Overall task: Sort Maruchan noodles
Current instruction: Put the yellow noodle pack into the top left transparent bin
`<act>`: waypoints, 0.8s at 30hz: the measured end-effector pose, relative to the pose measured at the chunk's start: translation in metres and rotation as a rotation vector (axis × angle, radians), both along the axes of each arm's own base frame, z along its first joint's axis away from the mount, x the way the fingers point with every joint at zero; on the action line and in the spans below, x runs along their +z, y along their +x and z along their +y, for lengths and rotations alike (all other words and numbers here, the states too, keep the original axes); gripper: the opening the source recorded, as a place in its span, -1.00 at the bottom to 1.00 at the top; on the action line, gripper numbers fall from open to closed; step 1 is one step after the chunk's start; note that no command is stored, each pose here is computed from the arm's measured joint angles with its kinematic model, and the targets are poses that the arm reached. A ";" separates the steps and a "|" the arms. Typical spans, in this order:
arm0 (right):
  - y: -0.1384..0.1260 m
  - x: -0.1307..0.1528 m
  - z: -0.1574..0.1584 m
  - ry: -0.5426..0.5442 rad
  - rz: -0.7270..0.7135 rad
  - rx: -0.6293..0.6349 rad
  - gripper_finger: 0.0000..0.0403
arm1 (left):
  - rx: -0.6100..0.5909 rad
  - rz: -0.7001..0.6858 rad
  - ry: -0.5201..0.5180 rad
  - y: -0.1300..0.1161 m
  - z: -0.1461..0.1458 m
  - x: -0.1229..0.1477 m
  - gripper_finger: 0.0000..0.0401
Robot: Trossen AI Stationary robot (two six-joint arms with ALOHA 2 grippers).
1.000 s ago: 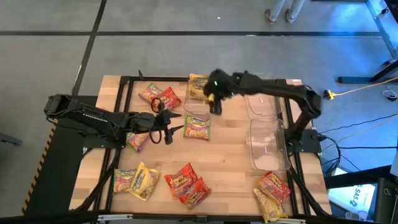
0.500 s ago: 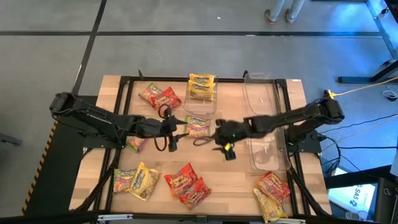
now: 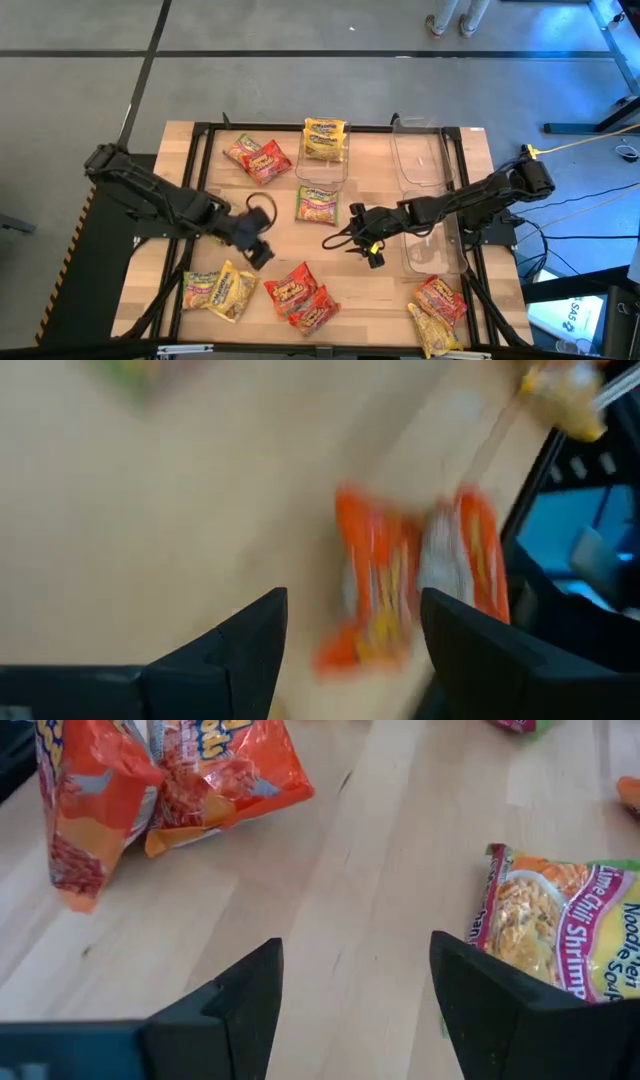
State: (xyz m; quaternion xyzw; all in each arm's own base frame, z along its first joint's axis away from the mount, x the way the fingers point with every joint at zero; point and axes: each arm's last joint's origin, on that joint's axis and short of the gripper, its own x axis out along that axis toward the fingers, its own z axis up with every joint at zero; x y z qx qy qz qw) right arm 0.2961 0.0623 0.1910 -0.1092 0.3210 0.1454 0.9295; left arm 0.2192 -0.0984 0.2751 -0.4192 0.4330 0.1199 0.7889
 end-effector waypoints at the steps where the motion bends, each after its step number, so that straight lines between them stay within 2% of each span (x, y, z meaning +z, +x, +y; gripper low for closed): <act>1: -0.001 -0.001 0.000 -0.003 -0.010 0.005 0.10 | 0.018 0.029 -0.063 -0.003 -0.006 0.000 0.11; 4: -0.003 -0.006 0.001 0.019 -0.036 0.038 0.10 | 0.065 0.128 -0.173 -0.016 -0.024 -0.002 0.11; 9: -0.004 -0.008 0.001 0.041 -0.044 0.076 0.10 | 0.172 0.292 -0.248 -0.042 -0.046 -0.008 0.11; 15: -0.003 -0.007 0.002 0.048 -0.067 0.106 0.10 | 0.264 0.388 -0.231 -0.072 -0.064 -0.012 0.11; 19: -0.003 -0.006 0.002 0.049 -0.076 0.106 0.10 | 0.349 0.444 -0.194 -0.087 -0.066 -0.017 0.11; 24: -0.002 -0.005 0.002 0.049 -0.088 0.104 0.10 | 0.388 0.478 -0.204 -0.096 -0.069 -0.031 0.11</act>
